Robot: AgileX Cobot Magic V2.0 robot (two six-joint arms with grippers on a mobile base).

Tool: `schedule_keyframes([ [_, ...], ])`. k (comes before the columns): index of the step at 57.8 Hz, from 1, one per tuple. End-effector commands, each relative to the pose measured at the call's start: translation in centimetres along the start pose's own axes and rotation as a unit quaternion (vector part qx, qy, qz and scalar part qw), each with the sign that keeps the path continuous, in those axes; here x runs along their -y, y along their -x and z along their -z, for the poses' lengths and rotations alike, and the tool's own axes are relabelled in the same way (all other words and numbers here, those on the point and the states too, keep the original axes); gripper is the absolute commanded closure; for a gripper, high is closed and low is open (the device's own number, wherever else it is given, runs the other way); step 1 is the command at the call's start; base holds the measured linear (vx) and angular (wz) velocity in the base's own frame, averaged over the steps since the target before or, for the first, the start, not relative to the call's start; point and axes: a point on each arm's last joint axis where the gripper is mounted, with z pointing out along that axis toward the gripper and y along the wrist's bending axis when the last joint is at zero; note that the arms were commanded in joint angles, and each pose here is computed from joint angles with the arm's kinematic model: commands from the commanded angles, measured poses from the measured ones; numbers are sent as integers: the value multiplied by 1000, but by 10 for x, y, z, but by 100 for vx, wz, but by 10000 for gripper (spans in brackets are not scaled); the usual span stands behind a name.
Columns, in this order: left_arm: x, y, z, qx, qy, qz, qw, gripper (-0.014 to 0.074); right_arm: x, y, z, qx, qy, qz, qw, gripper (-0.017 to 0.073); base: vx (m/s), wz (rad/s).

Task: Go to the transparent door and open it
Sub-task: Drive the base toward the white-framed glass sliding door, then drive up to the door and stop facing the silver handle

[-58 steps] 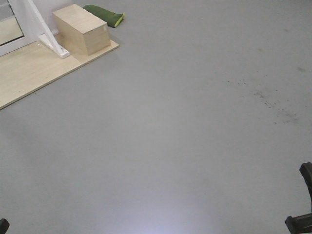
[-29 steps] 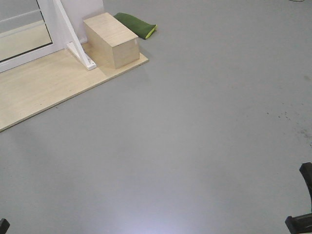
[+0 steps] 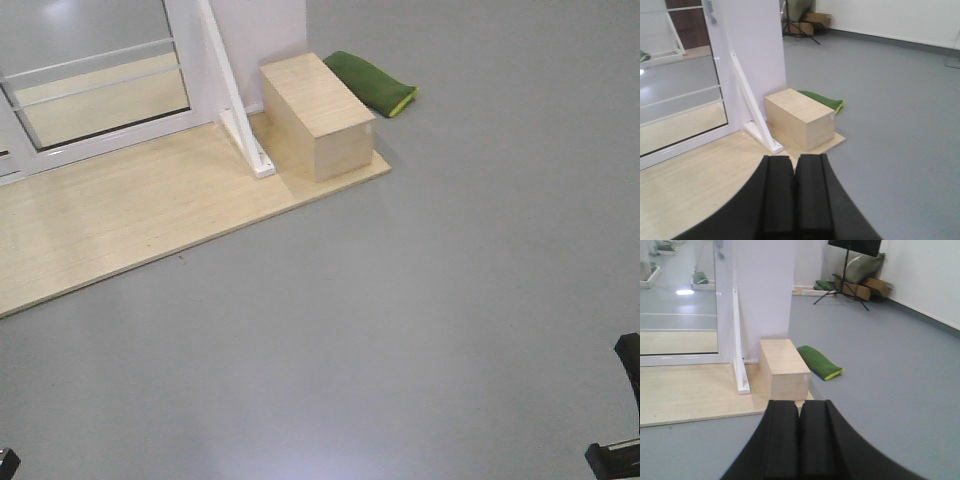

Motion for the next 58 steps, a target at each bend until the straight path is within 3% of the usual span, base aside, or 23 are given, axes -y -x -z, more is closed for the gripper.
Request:
schedule_keyframes([
  [1,0,0,-1,33,1,1,999,591,1,3,0,39,-8,3,999,559,56,54],
  [28,0,0,-1,33,1,1,999,591,1,3,0,39,-8,3,999,559,55,55],
  [58,0,0,-1,33,1,1,999,591,1,3,0,39,-8,3,999,559,53,28],
])
